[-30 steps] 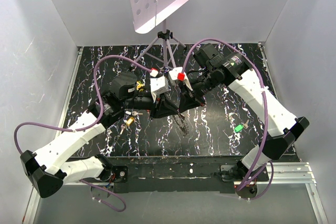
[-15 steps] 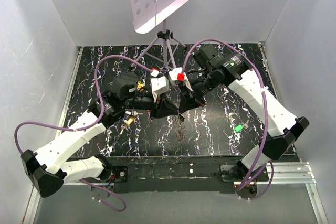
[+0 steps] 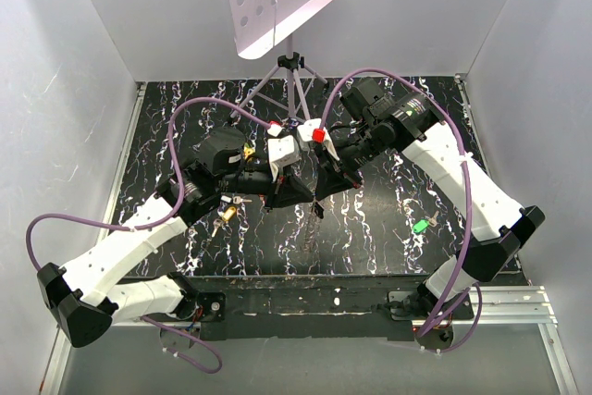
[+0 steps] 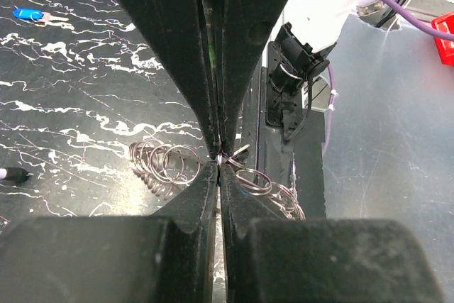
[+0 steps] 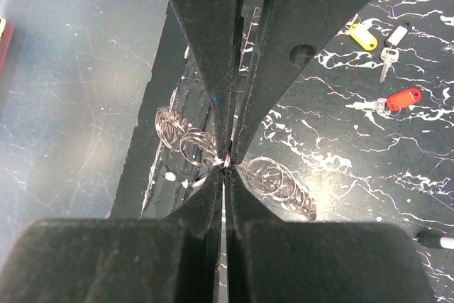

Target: Put the keys on the keyring

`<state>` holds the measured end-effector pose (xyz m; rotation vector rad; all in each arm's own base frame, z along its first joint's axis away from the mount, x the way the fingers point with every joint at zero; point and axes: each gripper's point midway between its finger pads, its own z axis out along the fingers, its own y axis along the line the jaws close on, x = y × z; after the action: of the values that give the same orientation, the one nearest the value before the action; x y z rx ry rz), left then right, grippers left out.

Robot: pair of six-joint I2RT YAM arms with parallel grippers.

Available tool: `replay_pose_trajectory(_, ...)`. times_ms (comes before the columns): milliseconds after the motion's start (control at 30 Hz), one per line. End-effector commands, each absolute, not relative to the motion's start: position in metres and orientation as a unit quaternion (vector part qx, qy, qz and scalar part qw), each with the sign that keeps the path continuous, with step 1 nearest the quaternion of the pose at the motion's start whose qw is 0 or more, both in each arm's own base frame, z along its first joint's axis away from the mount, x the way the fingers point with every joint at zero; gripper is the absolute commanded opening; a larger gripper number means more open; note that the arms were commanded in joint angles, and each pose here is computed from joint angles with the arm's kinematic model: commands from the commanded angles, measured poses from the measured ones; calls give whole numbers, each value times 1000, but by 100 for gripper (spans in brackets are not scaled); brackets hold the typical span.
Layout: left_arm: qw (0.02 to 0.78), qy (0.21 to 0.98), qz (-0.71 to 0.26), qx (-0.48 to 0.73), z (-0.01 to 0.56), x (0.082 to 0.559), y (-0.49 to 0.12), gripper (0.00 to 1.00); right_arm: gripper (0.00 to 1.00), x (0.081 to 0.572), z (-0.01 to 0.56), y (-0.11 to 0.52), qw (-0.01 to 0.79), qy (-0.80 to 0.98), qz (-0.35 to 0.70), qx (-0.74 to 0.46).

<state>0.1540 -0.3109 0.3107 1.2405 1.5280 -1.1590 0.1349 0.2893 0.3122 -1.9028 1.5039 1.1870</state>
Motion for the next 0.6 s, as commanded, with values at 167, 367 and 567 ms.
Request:
replay_pose_trajectory(167,460,588,-465,477,337,155,-308,0,12,121,325,291,209,538,464,-672)
replay_pose_trajectory(367,535,546,-483,428,360,151,-297,0,37,115,347,287,227,528,483,-660)
replay_pose_trajectory(567,598,492,-526,351,385,149,-287,0,40,114,380,280,255,515,529,-624)
